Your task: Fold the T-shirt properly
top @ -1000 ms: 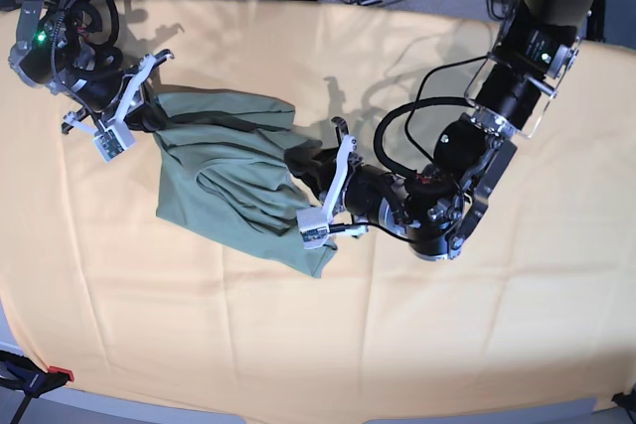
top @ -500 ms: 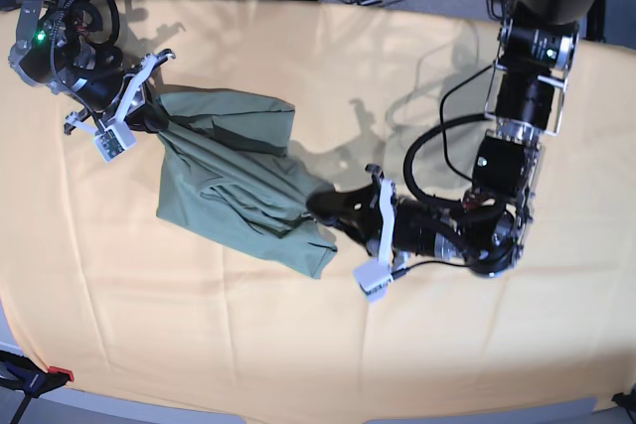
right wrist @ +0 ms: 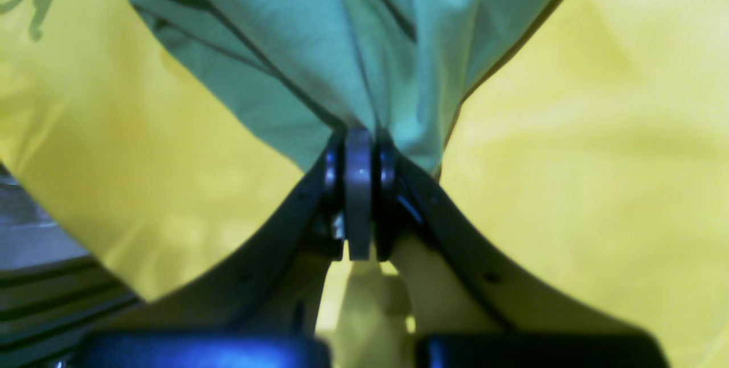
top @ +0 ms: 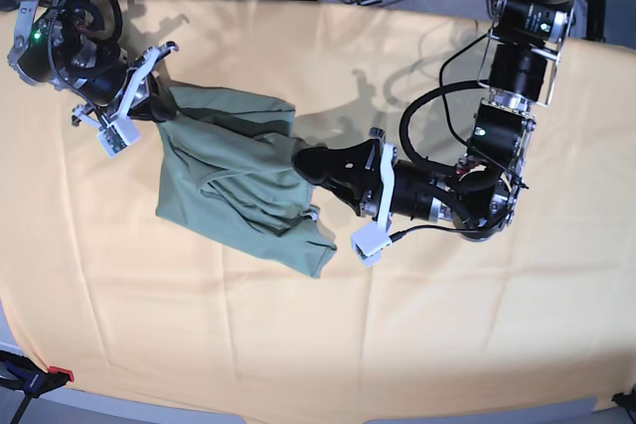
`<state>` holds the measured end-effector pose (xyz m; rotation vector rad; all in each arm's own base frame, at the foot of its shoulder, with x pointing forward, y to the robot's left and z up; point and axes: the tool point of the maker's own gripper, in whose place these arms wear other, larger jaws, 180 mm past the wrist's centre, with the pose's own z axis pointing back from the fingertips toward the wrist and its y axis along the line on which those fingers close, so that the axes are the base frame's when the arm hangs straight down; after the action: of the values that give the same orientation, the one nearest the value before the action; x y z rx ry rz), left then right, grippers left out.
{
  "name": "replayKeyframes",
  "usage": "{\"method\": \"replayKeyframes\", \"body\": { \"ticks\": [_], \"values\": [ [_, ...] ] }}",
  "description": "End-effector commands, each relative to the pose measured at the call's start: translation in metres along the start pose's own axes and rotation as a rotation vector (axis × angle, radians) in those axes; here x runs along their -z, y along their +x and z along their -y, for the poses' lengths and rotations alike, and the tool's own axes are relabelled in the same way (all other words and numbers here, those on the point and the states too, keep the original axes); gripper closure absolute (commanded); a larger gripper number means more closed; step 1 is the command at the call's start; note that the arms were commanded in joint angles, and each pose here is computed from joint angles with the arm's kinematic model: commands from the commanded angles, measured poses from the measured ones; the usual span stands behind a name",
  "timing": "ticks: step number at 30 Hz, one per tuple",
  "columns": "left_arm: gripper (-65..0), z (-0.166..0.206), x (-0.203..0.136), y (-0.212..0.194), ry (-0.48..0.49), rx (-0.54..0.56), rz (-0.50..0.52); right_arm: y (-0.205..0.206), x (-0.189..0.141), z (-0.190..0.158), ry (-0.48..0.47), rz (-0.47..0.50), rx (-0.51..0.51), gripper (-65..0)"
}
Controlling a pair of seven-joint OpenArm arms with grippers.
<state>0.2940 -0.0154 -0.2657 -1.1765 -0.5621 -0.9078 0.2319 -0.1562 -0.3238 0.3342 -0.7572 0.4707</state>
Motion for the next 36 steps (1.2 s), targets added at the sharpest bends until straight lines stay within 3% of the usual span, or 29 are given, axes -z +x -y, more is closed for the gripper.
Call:
{"method": "replayKeyframes", "body": {
  "ticks": [1, 9, 15, 34, 36],
  "values": [
    [0.0, 0.004, -0.005, 0.021, -0.007, 0.052, 0.042, 0.012, -0.004, 0.001, 0.002, 0.038, -0.025, 0.0],
    [0.0, 0.004, -0.004, 0.017, -0.008, 0.022, 0.039, 0.006, -0.01, 0.008, -0.003, -0.013, -0.055, 0.0],
    [0.0, 0.007, 0.001, 0.009, -0.02, 0.008, 0.026, 0.007, -0.014, -0.027, 0.192, -0.005, 0.003, 0.0],
    [0.0, 0.013, 0.002, -0.016, -0.026, -0.024, -0.013, -0.012, -0.015, -0.033, 0.201, -0.058, 0.025, 0.0],
    [0.0, 0.015, 0.004, -0.025, -0.033, -0.046, -0.015, -0.012, -0.015, -0.033, 0.202, -0.056, 0.026, -3.0]
  ]
}}
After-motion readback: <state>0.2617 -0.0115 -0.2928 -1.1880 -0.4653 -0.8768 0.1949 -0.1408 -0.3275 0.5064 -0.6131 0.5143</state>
